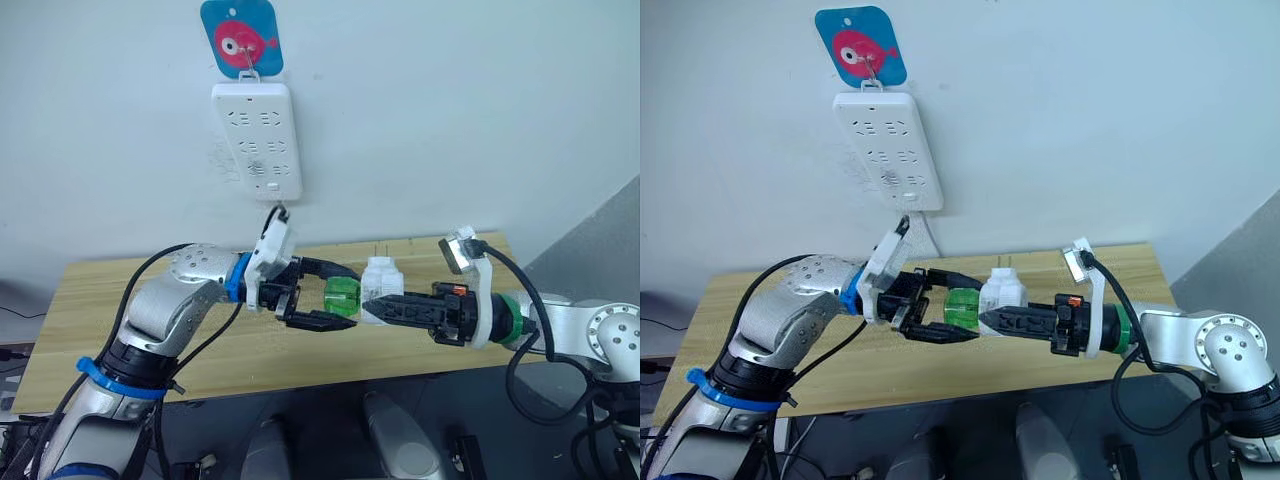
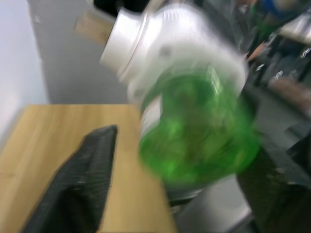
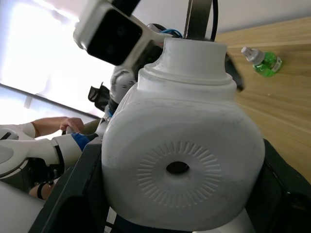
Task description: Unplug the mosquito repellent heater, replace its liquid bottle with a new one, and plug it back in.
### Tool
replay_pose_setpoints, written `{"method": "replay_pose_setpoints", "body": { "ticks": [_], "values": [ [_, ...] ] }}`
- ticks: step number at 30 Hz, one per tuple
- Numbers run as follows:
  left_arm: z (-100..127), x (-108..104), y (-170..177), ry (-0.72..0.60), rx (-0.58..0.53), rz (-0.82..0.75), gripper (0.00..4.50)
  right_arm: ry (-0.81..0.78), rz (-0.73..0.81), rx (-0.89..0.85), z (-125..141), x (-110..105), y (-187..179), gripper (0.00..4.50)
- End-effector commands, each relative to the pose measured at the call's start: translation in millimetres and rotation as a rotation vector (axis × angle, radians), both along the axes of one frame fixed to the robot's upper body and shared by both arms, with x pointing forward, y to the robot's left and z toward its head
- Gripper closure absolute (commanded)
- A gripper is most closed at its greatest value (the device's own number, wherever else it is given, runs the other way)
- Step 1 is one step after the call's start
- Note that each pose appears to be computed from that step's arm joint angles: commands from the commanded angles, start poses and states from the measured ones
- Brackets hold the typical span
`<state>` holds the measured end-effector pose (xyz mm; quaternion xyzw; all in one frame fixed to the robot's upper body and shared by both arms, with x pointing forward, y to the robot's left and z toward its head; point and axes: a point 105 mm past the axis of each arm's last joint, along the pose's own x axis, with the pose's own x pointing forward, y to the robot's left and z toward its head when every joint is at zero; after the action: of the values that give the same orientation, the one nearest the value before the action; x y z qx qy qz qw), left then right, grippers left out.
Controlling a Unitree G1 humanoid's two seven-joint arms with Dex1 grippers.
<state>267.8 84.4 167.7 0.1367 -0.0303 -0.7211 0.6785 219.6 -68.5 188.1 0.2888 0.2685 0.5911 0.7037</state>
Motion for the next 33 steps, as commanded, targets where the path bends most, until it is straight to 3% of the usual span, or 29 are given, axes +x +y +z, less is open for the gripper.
{"method": "replay_pose_setpoints", "body": {
  "ticks": [1,3,8,12,19,29,33],
  "values": [
    [0,6,15,-0.269,-0.058,0.079,0.25,-0.025,0.074,0.063,14,-16,2,1.39],
    [0,7,19,-0.305,-0.095,0.129,0.25,-0.025,0.069,0.062,14,-16,1,1.39],
    [3,-15,20,-0.487,-0.172,0.120,0.25,-0.015,0.045,0.055,12,-12,-1,1.39],
    [-7,-32,24,-0.472,-0.146,0.132,0.25,-0.011,-0.003,0.054,10,-4,-1,1.39],
    [4,-24,15,-0.467,-0.194,0.232,0.25,-0.008,-0.029,0.019,3,0,-2,1.40],
    [8,-23,2,-0.473,-0.191,0.161,0.25,-0.019,-0.044,-0.007,0,4,-2,1.41],
    [9,-21,0,-0.470,-0.199,0.154,1.17,-0.021,-0.035,-0.004,1,3,0,1.41]
  ]
}}
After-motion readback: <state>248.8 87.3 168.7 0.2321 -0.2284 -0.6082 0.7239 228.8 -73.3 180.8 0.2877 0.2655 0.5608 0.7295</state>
